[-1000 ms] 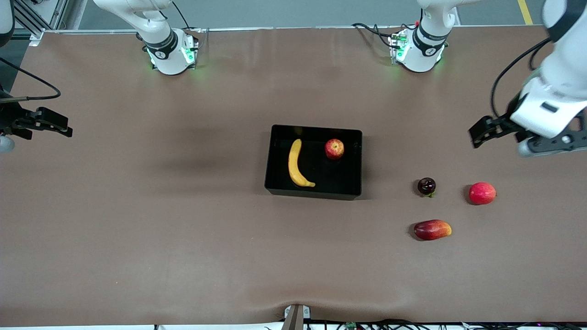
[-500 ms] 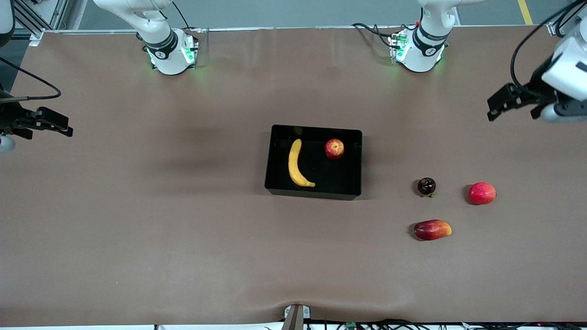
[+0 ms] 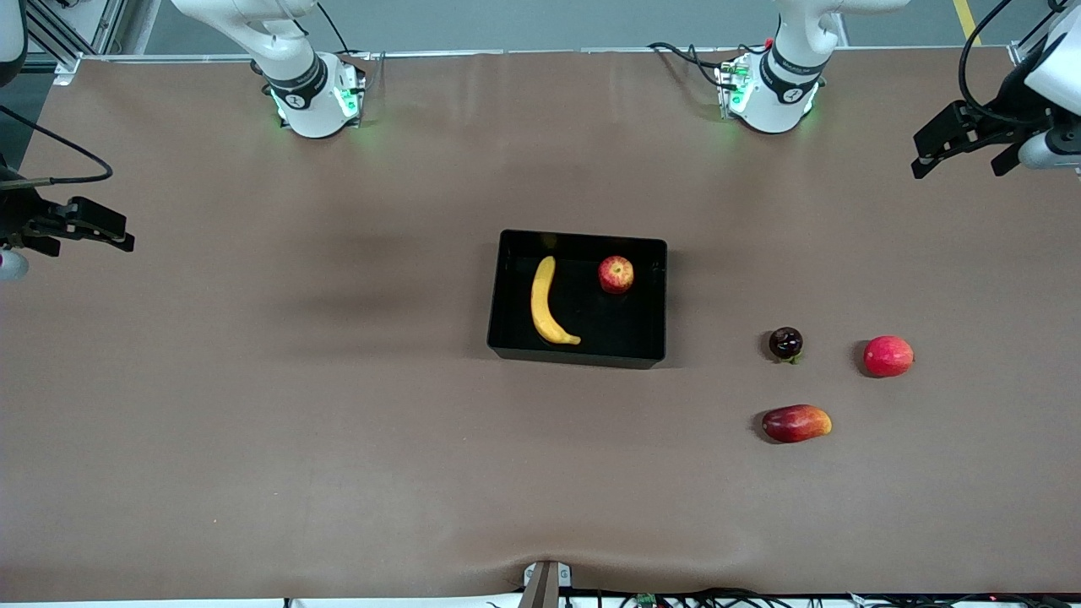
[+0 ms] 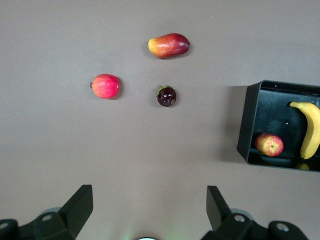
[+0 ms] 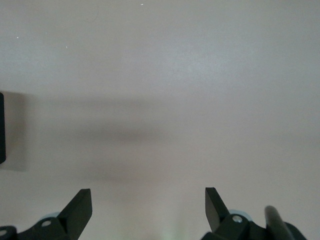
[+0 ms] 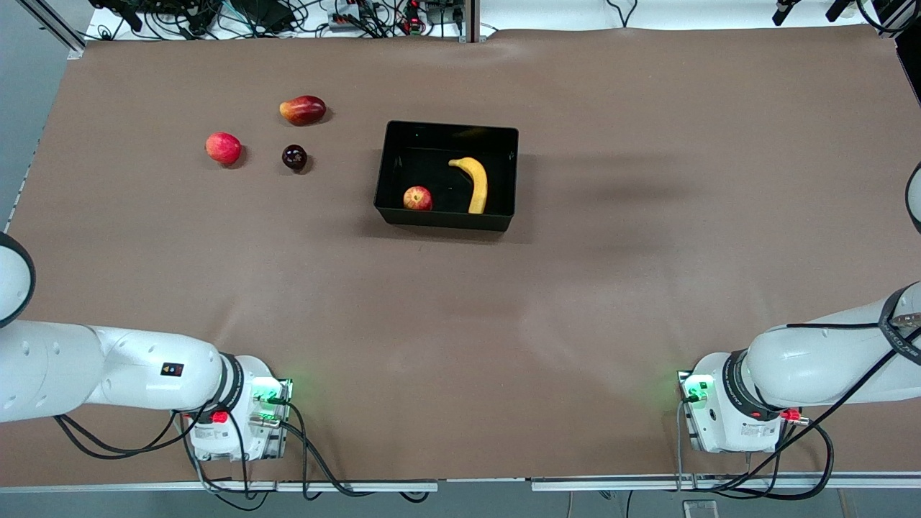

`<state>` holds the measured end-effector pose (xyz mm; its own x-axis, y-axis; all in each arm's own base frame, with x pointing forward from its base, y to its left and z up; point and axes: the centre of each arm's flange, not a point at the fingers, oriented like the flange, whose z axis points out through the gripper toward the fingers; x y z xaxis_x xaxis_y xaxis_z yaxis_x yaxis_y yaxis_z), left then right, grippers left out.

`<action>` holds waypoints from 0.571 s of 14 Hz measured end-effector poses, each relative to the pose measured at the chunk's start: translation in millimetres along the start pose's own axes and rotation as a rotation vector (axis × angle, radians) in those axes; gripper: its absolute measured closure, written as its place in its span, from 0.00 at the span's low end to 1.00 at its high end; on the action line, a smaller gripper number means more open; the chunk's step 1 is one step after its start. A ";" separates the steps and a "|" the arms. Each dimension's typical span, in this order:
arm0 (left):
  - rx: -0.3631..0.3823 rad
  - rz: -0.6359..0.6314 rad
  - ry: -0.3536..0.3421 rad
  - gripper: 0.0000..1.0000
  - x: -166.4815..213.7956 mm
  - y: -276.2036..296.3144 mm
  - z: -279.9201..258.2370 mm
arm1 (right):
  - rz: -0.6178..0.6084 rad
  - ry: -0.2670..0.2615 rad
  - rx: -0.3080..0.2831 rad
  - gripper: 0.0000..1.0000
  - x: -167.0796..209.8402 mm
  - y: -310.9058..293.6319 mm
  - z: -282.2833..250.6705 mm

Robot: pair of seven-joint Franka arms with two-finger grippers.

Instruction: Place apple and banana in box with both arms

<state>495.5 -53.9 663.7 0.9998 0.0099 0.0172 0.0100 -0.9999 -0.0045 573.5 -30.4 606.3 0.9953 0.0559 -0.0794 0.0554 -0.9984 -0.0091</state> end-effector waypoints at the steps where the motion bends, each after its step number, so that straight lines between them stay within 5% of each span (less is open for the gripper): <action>1: 0.005 0.006 -0.006 0.00 -0.3 4.6 1.5 | 0.000 0.000 0.000 0.00 0.0 -0.1 0.0; 8: 0.020 0.007 -0.016 0.00 4.4 10.6 5.3 | 0.000 -0.002 0.000 0.00 -0.2 -0.2 0.1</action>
<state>500.2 -64.4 658.4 1.0000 0.0033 0.0016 0.0033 -0.9997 -0.0243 573.3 -30.3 606.2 0.9951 0.0562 -0.0810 0.0556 -0.9984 -0.0093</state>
